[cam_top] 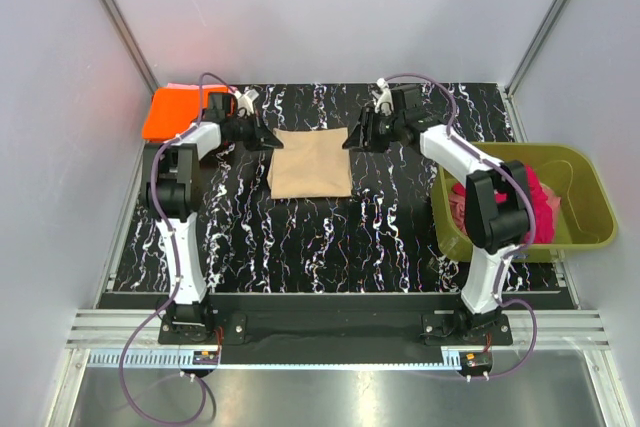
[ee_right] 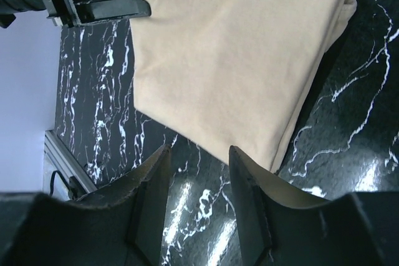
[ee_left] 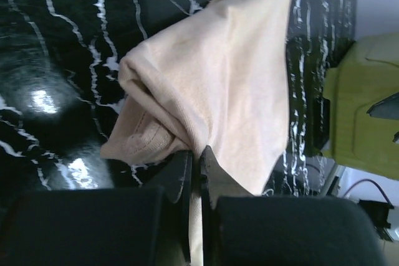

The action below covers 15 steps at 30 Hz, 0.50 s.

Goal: Fold and stack the t-shirts
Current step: Neatly place the folded tshirt to the corner

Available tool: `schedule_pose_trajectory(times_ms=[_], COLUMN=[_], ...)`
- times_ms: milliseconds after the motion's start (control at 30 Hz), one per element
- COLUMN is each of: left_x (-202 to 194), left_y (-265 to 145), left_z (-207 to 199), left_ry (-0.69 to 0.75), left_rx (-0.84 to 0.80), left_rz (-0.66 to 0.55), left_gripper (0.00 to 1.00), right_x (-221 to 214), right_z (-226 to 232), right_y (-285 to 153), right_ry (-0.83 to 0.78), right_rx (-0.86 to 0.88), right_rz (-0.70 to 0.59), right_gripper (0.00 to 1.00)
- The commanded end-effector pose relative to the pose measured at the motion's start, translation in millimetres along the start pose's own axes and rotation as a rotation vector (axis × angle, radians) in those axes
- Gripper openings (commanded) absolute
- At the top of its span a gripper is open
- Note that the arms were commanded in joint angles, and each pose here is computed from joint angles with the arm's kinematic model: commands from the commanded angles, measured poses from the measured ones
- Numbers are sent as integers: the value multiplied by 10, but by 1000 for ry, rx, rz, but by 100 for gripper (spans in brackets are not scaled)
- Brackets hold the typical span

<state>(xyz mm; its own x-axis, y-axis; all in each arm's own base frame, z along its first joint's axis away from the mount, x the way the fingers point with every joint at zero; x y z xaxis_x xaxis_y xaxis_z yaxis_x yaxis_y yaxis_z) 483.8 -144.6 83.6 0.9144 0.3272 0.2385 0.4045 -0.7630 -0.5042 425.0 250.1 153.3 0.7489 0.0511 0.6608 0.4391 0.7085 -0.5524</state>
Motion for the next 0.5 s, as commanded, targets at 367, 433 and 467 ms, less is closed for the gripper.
schedule_pose_trajectory(times_ms=[367,433,467], left_x=[-71,-78,-80], left_y=[-666,-684,-686], left_z=[-674,-654,-653], left_ry=[151,139,139], left_rx=[46,52,54], left_rz=[-50,-48,-49], left_gripper=[0,0,0], right_x=[202,185,189], right_z=[417,414,415], right_y=[-704,-692,-695], right_ry=[-101,-96,-92], right_rx=[-34,-34,-32], right_rz=[-159,-152,-153], right_gripper=[50,50,49])
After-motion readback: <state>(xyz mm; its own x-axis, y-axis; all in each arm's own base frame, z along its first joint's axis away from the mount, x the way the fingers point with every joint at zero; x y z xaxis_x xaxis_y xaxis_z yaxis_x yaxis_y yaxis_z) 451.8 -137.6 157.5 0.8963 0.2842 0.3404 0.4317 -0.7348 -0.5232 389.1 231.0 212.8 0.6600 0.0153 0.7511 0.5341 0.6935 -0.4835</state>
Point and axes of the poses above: each gripper's point midway between its finger pads, its own y axis out along the fingers, its own z axis along the line the jaws close on, x = y × z, the point moved 2 cm from there along -y, back along the fingers, and after that the axes turned 13 degrees about -y, right-handed, at the moved point
